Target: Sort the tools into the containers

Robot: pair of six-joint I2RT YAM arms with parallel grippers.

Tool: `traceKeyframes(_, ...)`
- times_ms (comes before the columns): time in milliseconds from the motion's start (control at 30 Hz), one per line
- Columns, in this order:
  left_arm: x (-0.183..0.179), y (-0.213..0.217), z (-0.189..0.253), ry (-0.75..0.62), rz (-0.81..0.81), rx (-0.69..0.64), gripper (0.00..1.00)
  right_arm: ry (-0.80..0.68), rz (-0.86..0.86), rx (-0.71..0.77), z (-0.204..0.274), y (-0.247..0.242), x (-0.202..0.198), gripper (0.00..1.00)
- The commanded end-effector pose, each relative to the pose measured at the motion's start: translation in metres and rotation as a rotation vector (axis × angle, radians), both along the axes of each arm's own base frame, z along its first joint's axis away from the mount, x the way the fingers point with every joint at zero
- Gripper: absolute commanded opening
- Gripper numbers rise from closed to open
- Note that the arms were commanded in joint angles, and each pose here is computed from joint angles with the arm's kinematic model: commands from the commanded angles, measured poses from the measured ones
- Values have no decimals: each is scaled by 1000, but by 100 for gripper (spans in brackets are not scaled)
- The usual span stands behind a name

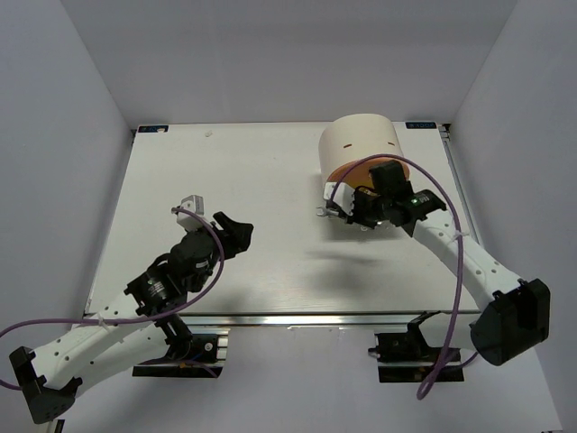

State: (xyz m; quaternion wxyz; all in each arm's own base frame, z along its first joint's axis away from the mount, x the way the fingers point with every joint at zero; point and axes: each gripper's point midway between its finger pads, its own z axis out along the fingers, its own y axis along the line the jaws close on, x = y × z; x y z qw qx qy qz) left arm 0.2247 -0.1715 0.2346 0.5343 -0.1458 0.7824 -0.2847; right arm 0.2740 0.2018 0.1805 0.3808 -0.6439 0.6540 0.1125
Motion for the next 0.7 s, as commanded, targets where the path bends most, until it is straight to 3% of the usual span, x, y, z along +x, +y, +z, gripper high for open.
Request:
traceKeyframes(0, 1, -3, 3, -20, -15, -12, 70, -140, 169, -95, 13, -23, 20, 0)
traceKeyframes(200, 2, -6, 1, -24, -21, -11, 71, -151, 297, -213, -3, -42, 42, 0)
traceKeyframes(367, 1, -4, 0, -22, -18, -14, 71, -186, 272, -243, -16, -42, 70, 0)
traceKeyframes(400, 0, -4, -1, -21, -20, -17, 70, -177, 275, -257, -20, -43, 71, 3)
traceKeyframes(433, 0, -5, -1, -22, -22, -24, 70, -166, 268, -276, -27, -45, 76, 14)
traceKeyframes(567, -1, -5, -1, -16, -24, -27, 71, -156, 214, -276, -28, -48, 85, 33)
traceKeyframes(667, -1, -6, -2, -18, -27, -28, 71, -142, 173, -250, -23, -49, 85, 38)
